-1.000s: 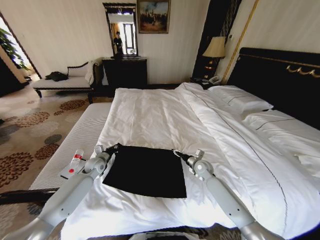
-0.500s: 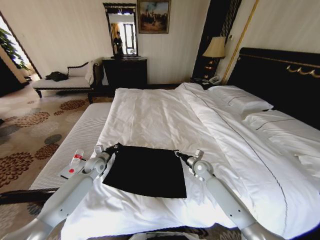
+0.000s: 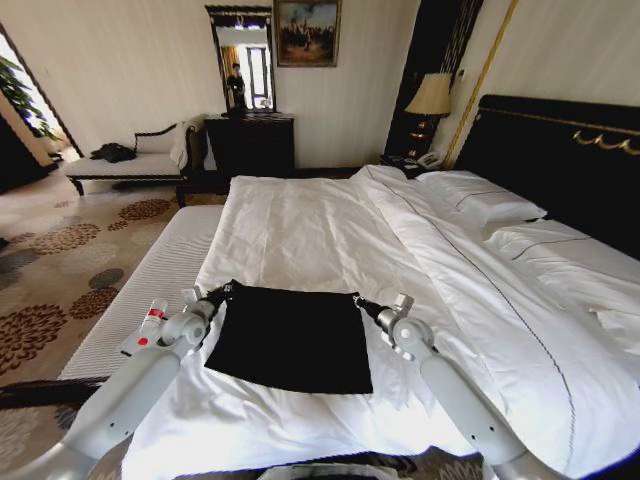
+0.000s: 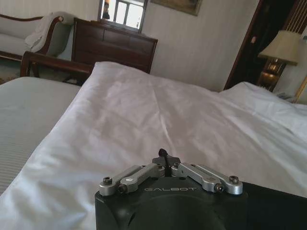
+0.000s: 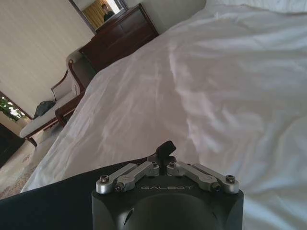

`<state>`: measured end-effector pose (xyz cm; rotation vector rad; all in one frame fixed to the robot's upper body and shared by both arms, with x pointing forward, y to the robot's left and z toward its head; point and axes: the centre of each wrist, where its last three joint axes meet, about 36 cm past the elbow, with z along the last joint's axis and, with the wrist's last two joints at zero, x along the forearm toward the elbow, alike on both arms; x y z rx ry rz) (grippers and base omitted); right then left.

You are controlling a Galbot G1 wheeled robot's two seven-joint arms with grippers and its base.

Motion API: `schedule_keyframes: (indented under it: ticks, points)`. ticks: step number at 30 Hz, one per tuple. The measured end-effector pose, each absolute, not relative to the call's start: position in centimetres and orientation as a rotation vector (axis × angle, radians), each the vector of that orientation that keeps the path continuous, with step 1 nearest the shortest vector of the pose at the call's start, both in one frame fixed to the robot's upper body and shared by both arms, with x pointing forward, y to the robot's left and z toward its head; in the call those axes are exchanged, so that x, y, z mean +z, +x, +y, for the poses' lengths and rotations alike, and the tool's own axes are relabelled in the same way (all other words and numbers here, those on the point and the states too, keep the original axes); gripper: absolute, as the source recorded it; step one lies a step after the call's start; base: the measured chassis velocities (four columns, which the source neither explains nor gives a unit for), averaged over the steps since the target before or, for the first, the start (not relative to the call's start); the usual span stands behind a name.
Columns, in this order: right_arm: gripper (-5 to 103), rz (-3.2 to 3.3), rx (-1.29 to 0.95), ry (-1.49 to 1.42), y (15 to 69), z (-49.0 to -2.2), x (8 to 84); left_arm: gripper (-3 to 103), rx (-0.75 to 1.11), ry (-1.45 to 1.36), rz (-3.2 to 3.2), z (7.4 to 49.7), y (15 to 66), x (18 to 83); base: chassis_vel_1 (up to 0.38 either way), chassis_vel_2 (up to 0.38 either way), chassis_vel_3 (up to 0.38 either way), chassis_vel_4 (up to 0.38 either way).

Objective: Fold the clothes on the bed.

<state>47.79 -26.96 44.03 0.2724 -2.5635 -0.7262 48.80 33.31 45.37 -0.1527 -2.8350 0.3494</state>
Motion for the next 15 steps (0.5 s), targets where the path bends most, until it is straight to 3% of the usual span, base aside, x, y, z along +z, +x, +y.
schedule_keyframes:
  ticks: [15]
  points:
    - [2,-2.782,-0.720,0.378,46.7,-27.5,56.7,1,0.428,-0.259,-3.042,33.2,44.3,56.5,0.000,0.000,0.000,0.000]
